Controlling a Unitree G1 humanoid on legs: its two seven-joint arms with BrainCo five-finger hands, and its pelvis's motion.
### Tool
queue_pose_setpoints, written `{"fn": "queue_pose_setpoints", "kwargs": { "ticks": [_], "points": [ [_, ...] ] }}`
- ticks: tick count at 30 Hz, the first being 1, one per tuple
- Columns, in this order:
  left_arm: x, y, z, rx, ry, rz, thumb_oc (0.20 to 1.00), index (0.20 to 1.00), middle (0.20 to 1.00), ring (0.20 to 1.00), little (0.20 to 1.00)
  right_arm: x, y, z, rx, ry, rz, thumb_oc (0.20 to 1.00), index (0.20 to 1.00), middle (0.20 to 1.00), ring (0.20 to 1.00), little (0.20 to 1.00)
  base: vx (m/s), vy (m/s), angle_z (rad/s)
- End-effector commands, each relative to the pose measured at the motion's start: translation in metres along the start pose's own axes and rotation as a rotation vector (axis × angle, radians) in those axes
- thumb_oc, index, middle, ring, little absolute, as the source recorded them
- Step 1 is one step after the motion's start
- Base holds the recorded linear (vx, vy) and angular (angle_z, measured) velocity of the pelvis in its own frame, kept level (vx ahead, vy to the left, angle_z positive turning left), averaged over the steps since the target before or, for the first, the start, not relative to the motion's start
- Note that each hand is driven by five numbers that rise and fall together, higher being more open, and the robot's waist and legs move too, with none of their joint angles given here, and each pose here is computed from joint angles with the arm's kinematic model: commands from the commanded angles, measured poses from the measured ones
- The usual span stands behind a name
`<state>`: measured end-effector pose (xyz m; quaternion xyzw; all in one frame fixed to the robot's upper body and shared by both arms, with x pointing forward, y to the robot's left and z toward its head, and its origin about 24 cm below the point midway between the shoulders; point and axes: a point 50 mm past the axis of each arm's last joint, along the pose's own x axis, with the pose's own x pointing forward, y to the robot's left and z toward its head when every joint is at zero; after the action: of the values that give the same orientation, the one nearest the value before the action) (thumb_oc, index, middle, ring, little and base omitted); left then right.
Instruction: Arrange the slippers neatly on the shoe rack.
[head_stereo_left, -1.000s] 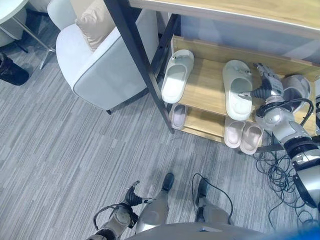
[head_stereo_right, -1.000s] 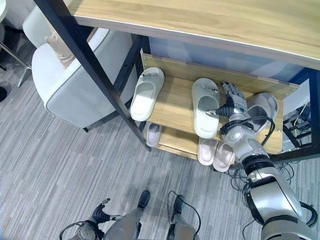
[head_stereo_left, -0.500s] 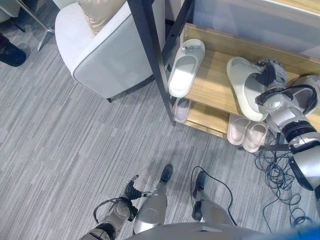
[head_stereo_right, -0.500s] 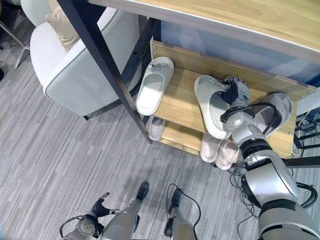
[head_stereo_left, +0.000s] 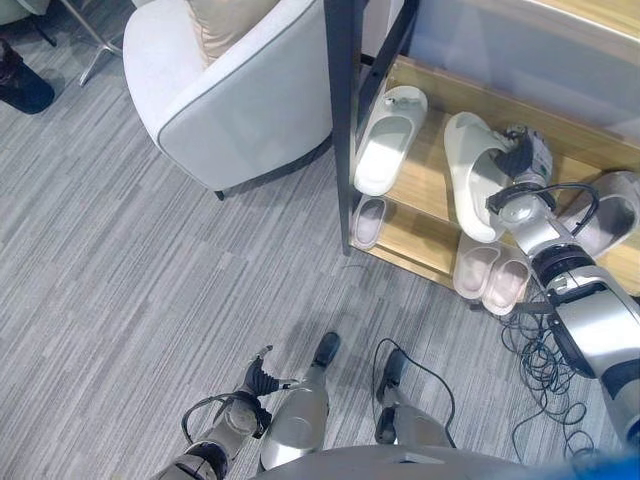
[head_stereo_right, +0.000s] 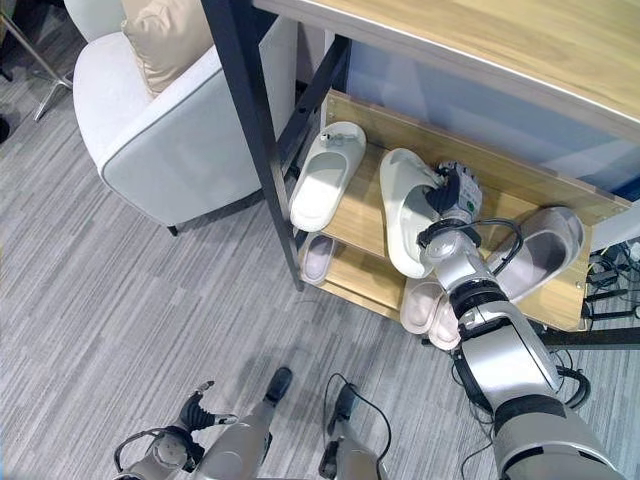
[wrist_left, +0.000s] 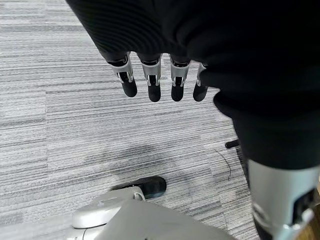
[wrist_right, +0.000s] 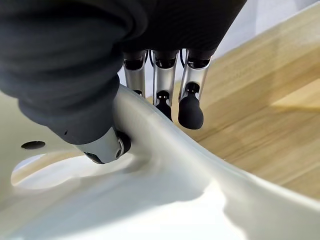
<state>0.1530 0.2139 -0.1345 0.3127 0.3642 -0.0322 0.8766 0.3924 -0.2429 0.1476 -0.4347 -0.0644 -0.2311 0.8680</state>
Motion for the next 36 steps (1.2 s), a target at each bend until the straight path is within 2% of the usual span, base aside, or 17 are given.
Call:
{"fn": "queue_pose_setpoints", "kwargs": {
  "ticks": [1,4,8,9,20,24,34,36],
  "points": [
    [0.001,-0.009,0.003,-0.003,0.013,-0.007,1.000,1.000,1.000,1.000,1.000,0.022,-0.036,0.018,0.034,-0.048,-0.121,0.200,0.200,0.200,0.200,0.200,0.01,0.014,0.15],
    [0.015,0.010,0.021,-0.038,0.003,0.055,1.000,1.000,1.000,1.000,1.000,0.028,-0.038,0.039,0.062,-0.096,-0.112,0.200,0.200,0.200,0.200,0.200,-0.01,0.040,0.05],
    [0.009,0.011,0.004,-0.059,0.052,0.056,1.000,1.000,1.000,1.000,1.000,0.035,-0.054,0.023,0.055,-0.008,-0.145,0.200,0.200,0.200,0.200,0.200,-0.01,0.008,0.05],
    [0.010,0.014,0.003,-0.069,0.059,0.063,1.000,1.000,1.000,1.000,1.000,0.036,-0.055,0.023,0.073,0.010,-0.156,1.000,1.000,1.000,1.000,1.000,0.00,0.016,0.29],
    [0.008,0.009,0.001,-0.095,0.078,0.045,1.000,1.000,1.000,1.000,1.000,0.032,-0.045,0.029,0.050,-0.004,-0.150,1.000,1.000,1.000,1.000,1.000,0.00,0.002,0.02],
    [0.009,0.008,0.003,-0.110,0.085,0.046,1.000,1.000,1.000,1.000,1.000,0.028,-0.038,0.034,0.092,-0.021,-0.145,1.000,1.000,1.000,1.000,1.000,-0.01,0.003,-0.02],
    [0.006,-0.009,0.001,-0.197,0.130,-0.026,1.000,1.000,1.000,1.000,1.000,0.004,-0.019,0.012,0.199,0.002,-0.090,1.000,1.000,1.000,1.000,1.000,-0.01,0.000,-0.07],
    [0.005,-0.009,-0.002,-0.209,0.145,-0.025,1.000,1.000,1.000,1.000,1.000,-0.010,-0.011,0.009,0.272,-0.021,-0.075,1.000,1.000,1.000,1.000,1.000,0.00,0.003,-0.03]
  ]
}}
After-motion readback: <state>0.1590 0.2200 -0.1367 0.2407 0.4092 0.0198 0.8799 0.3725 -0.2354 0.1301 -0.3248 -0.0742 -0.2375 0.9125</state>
